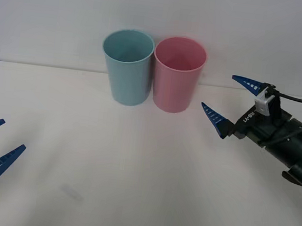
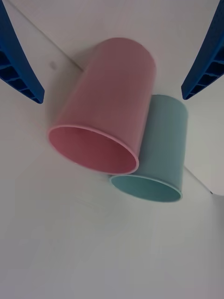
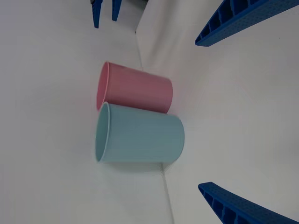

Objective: Grasp the object on the table and drop it into the matching bin: aluminum can to the light blue bin, PET bottle to the pink bin.

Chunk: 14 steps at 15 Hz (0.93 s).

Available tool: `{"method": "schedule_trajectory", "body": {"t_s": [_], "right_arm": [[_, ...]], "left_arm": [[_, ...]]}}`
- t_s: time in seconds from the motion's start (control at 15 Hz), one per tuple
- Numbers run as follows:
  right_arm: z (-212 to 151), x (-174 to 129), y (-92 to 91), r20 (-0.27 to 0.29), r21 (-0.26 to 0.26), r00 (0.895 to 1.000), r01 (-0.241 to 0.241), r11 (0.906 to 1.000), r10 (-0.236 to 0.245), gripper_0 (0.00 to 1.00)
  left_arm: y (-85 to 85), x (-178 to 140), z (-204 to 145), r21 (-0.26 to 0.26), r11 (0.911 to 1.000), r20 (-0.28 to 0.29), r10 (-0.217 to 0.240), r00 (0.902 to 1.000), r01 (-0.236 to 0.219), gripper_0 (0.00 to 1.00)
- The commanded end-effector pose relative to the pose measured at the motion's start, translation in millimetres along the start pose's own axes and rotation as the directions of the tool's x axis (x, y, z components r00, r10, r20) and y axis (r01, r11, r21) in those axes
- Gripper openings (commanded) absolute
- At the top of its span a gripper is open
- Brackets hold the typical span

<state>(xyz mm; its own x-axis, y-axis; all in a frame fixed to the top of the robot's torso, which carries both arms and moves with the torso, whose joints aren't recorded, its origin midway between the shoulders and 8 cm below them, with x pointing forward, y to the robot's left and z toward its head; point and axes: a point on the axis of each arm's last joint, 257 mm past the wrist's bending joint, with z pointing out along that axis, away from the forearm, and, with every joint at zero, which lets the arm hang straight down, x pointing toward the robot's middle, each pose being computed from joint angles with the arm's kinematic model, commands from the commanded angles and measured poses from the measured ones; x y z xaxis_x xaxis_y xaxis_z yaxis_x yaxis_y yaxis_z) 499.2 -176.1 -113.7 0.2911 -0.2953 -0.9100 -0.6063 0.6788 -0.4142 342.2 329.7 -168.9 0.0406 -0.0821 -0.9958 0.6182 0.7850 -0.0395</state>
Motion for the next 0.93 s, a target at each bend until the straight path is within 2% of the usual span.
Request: {"method": "schedule_trajectory", "body": {"t_s": [0.07, 0.27, 0.53, 0.67, 0.8, 0.93], "right_arm": [[-35, 13, -4.4, -0.017, -0.015, 0.999, 0.034, 0.9993, -0.035, 1.0], [-81, 29, -3.0, -0.048, -0.043, 0.998, 0.045, 0.998, -0.047, 1.0], [-145, 50, 7.8, -0.101, -0.064, 0.995, -0.026, 0.9976, 0.019, 1.0], [-174, 54, 17.1, -0.128, -0.077, 0.984, -0.133, 0.9881, 0.122, 1.0], [-194, 55, 25.4, -0.143, -0.086, 0.972, -0.198, 0.9764, 0.184, 1.0], [-207, 55, 35.9, -0.151, -0.093, 0.958, -0.261, 0.9608, 0.246, 1.0]], "left_arm": [[0.0, 0, 0, 0.0, 1.0, 0.0, 0.0, 1.0, 0.0, 1.0], [0.0, 0, 0, 0.0, 1.0, 0.0, 0.0, 1.0, 0.0, 1.0], [0.0, 0, 0, 0.0, 1.0, 0.0, 0.0, 1.0, 0.0, 1.0], [0.0, 0, 0, 0.0, 1.0, 0.0, 0.0, 1.0, 0.0, 1.0], [0.0, 0, 0, 0.0, 1.0, 0.0, 0.0, 1.0, 0.0, 1.0], [0.0, 0, 0, 0.0, 1.0, 0.0, 0.0, 1.0, 0.0, 1.0]]}}
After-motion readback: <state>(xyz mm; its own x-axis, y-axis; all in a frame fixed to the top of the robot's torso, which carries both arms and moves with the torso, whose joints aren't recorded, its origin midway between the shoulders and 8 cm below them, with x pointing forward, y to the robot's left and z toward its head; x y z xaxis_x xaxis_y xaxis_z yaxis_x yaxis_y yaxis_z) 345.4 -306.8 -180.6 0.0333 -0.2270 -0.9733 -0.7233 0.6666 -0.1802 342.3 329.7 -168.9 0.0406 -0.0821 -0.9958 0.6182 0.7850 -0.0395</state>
